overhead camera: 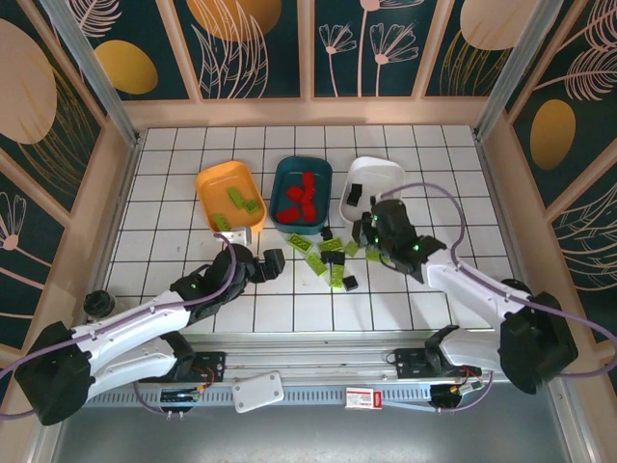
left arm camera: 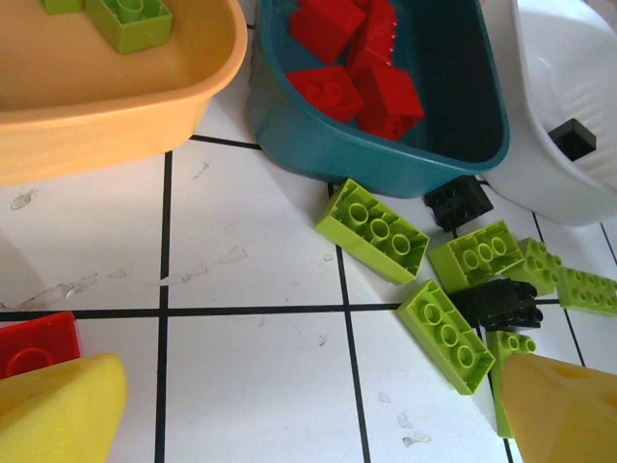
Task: Sort the legos into containers by color
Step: Place the lego in the container, then pick up the lego from the middle-left of the table.
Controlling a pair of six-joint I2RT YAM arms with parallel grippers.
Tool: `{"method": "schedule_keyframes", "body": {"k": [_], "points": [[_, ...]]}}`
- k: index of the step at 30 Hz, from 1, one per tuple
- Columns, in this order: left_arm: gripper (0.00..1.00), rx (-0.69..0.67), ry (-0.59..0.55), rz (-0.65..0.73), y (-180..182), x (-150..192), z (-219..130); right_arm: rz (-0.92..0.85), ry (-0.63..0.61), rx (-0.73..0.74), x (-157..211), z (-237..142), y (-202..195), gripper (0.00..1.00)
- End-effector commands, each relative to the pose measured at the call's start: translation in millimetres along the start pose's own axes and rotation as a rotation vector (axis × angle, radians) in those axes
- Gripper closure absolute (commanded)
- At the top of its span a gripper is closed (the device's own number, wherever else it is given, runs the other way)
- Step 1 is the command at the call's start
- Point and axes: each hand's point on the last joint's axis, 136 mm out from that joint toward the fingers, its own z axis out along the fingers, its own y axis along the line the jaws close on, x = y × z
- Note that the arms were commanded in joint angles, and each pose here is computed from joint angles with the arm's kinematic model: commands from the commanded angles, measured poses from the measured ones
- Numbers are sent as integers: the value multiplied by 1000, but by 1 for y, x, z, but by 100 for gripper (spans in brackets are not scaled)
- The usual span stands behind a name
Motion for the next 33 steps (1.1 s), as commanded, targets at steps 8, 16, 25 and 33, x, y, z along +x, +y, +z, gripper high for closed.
{"method": "schedule_keyframes", "body": {"k": [8,16,25,33], "points": [[2,75,53,61,-27,-2,9,-1,-8,80,-56,81,-27,73],[14,149,170,169,-65,19,28,-1,-56,68,-79,71,-20,35],[23,226,337,391,-144,81,63,78,-114,118,-44,9,-50,34],[33,208,418,523,-171,125,94,164,-178,142,-16,-42,-81,34]]}}
